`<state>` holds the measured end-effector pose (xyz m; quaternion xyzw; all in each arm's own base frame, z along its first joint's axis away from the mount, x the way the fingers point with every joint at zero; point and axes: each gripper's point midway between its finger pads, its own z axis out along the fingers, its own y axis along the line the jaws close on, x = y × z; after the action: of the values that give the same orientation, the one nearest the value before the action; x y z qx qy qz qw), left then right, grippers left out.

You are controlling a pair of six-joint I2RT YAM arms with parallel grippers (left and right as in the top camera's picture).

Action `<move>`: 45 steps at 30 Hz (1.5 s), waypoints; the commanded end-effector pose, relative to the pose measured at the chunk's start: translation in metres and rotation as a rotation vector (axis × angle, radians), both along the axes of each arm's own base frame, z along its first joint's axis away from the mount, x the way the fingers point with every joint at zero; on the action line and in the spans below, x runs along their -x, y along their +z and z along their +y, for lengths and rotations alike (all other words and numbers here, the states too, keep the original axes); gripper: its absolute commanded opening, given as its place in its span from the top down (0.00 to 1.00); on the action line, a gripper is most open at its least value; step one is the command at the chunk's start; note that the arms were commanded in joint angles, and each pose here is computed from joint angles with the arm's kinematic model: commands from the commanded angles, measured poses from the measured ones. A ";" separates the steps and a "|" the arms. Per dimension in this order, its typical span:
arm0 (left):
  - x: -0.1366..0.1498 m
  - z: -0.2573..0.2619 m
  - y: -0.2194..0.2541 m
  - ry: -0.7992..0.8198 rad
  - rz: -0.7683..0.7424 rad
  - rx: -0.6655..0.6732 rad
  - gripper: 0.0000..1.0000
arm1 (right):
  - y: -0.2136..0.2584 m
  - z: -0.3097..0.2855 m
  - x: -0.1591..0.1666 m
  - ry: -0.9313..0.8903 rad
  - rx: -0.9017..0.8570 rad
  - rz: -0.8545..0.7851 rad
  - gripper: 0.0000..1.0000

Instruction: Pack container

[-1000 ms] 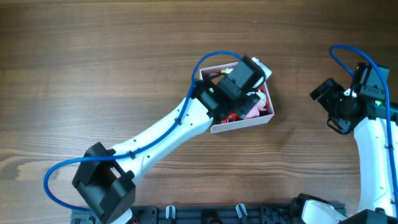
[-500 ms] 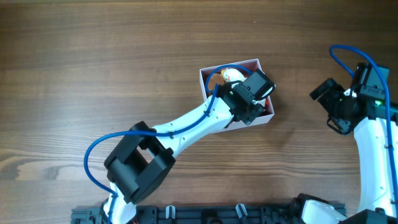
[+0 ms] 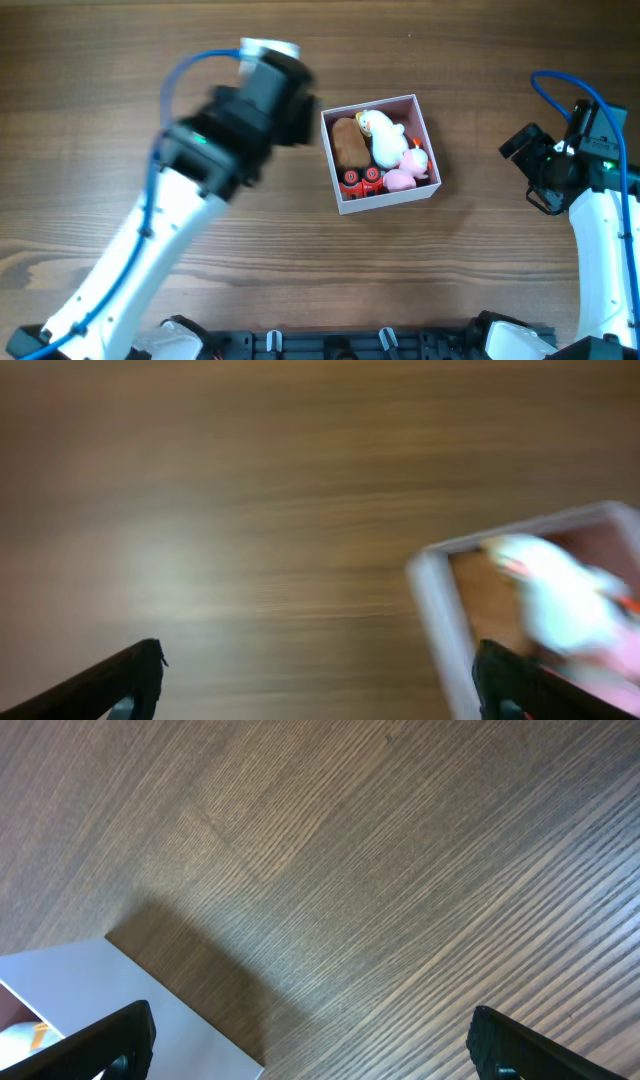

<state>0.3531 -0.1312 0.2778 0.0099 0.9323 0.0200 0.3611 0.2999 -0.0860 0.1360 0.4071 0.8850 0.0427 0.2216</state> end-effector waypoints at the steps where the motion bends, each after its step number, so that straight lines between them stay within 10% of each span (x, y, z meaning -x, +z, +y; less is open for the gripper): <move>1: -0.013 0.063 -0.013 0.224 0.058 0.074 0.00 | -0.005 0.000 -0.001 -0.008 -0.012 0.009 0.00; 17: -0.019 0.124 -0.013 0.388 0.054 0.080 0.00 | 0.002 0.000 -0.001 -0.008 -0.002 -0.012 0.01; 29: -0.019 0.124 -0.013 0.388 0.053 0.081 0.00 | 0.177 0.027 0.091 0.026 0.277 -0.629 0.00; 36: -0.019 0.124 -0.013 0.388 0.053 0.081 0.00 | 0.164 0.022 0.116 0.234 0.581 -0.577 0.00; 45: -0.019 0.124 -0.013 0.388 0.053 0.081 0.00 | 0.055 0.068 0.092 0.578 0.533 -0.640 0.00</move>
<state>0.3720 -0.0075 0.2660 -0.1766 0.9266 0.0549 0.3274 0.2057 -0.0355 0.2238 0.0842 0.8215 -0.0345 0.5630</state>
